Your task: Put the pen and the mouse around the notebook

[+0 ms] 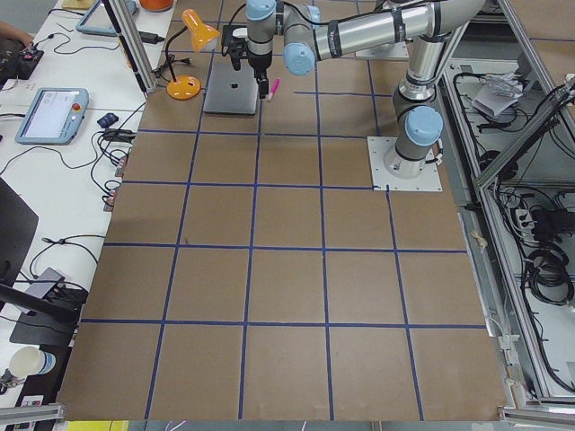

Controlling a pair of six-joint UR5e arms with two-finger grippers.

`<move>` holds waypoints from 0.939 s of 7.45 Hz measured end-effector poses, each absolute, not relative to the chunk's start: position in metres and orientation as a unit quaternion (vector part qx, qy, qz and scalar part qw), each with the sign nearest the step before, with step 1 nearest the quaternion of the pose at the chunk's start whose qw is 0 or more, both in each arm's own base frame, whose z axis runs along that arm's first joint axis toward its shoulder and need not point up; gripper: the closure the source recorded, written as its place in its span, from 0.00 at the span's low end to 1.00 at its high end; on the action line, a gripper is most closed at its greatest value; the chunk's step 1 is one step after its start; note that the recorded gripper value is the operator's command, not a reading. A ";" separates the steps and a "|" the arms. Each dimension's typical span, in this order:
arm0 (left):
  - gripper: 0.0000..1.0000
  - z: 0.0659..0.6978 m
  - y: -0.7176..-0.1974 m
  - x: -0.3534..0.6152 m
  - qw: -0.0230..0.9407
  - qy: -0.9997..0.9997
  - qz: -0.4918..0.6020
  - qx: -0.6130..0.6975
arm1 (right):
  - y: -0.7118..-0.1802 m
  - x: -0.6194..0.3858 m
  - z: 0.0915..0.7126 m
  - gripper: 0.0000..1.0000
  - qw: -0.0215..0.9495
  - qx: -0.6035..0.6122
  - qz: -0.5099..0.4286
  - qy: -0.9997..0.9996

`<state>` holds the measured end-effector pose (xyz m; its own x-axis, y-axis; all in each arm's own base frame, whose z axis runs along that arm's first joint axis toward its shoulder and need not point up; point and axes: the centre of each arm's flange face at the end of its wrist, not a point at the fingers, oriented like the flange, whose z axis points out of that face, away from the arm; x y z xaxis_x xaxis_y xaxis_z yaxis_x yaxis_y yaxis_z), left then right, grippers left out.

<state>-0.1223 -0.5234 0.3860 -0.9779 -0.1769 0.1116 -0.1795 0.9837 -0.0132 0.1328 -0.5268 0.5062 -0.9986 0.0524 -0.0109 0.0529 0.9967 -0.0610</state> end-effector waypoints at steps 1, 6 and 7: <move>0.00 0.403 -0.514 -0.106 0.046 -0.997 -0.005 0.056 | -0.527 0.133 0.506 0.00 0.005 0.026 -0.031 0.999; 0.00 0.453 -0.462 -0.082 0.007 -0.999 -0.037 -0.003 | -0.527 0.133 0.505 0.00 0.005 0.026 -0.030 0.999; 0.00 0.455 -0.460 -0.081 -0.002 -0.999 -0.039 -0.005 | -0.527 0.133 0.505 0.00 0.005 0.026 -0.030 0.999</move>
<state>-0.0812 -0.4596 0.4555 -1.0000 0.0092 -0.0036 0.0089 0.9970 0.0770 0.1328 -0.5267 0.5053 -0.9986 0.0526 -0.0107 0.0532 0.9968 -0.0593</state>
